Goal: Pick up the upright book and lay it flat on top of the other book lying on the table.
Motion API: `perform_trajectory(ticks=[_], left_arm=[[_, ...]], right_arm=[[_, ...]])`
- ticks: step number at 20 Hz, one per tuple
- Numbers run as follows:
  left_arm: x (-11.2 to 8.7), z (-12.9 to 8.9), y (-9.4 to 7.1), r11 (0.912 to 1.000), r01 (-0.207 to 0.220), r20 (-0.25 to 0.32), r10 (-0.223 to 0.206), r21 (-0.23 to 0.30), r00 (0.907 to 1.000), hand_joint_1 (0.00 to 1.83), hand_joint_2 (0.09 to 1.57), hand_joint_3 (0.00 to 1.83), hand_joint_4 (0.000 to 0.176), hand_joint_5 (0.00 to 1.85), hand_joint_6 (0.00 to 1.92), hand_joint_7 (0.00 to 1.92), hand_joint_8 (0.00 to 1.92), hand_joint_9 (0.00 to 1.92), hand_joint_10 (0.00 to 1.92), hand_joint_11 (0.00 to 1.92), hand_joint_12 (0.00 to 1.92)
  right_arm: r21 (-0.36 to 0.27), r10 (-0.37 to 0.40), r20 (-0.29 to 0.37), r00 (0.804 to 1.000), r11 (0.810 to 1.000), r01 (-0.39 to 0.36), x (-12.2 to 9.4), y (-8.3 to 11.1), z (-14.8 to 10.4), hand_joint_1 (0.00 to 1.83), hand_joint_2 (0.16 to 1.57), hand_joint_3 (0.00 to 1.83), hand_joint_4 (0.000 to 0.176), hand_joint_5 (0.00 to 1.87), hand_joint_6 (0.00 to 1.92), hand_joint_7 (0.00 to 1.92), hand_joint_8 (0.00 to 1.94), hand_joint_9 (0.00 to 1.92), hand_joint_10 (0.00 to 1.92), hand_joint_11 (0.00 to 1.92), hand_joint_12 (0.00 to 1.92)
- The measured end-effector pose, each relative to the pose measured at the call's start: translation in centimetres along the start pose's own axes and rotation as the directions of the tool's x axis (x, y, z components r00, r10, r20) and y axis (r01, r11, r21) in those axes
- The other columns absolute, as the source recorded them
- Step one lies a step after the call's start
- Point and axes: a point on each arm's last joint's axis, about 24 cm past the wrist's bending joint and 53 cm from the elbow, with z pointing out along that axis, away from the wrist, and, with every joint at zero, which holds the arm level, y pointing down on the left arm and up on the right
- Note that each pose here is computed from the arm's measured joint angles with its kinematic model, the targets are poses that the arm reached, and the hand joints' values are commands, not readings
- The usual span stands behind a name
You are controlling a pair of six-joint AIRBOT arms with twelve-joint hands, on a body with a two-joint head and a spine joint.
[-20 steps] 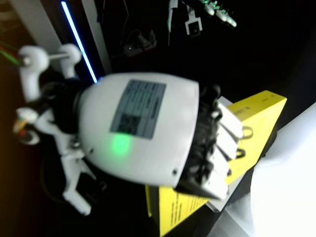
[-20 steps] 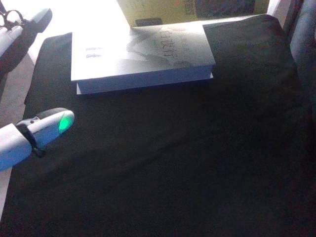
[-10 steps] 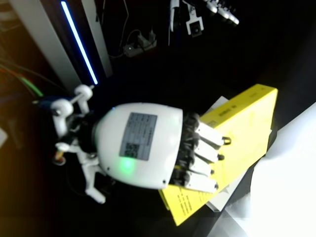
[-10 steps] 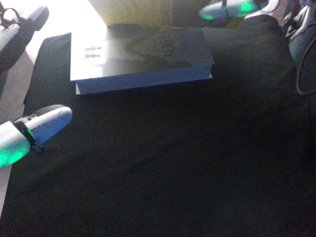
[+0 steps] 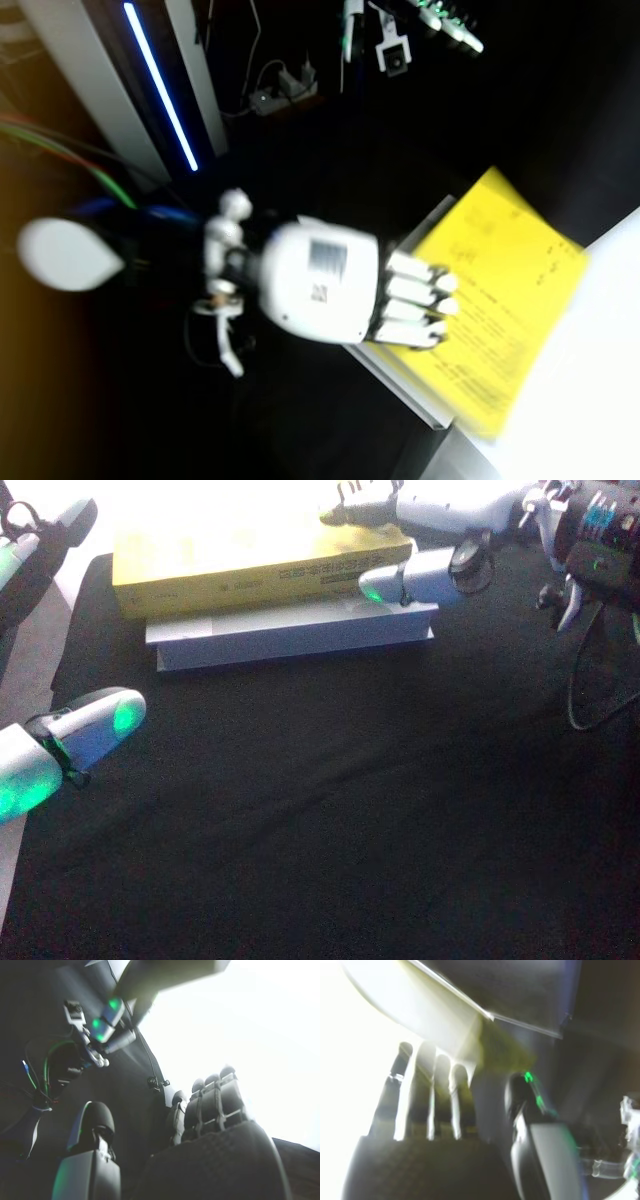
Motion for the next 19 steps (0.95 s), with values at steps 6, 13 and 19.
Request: perform_trajectory(ticks=[6, 13, 19], left_arm=[[0.0, 0.0, 0.1, 1.0000, 0.001, 0.001, -0.001, -0.004, 1.0000, 0.45, 1.20, 0.01, 0.107, 0.00, 0.00, 0.00, 0.00, 0.00, 0.00, 0.00, 0.00], [-0.1, -0.1, 0.6, 0.9995, 0.003, 0.008, -0.003, -0.030, 1.0000, 0.51, 1.24, 0.02, 0.071, 0.00, 0.00, 0.00, 0.00, 0.00, 0.00, 0.00, 0.00], [-0.1, -0.3, 1.1, 0.9987, -0.001, 0.003, 0.001, -0.050, 1.0000, 0.48, 1.22, 0.01, 0.090, 0.00, 0.00, 0.00, 0.00, 0.00, 0.00, 0.00, 0.00]], right_arm=[[-0.039, 0.098, -0.046, 0.994, 0.994, -0.100, 0.8, 1.2, -1.3, 0.17, 1.30, 0.00, 0.049, 0.00, 0.00, 0.00, 0.00, 0.02, 0.00, 0.00, 1.20], [-0.216, 0.151, -0.052, 0.987, 0.963, -0.159, -1.9, 6.0, -8.2, 0.16, 1.26, 0.00, 0.000, 0.00, 0.00, 0.00, 0.00, 0.00, 0.00, 0.00, 0.00], [-0.397, 0.206, -0.001, 0.979, 0.898, -0.189, -5.9, 10.5, -14.9, 0.31, 1.19, 0.00, 0.027, 0.00, 0.00, 0.00, 0.00, 0.00, 0.00, 0.00, 0.00]])
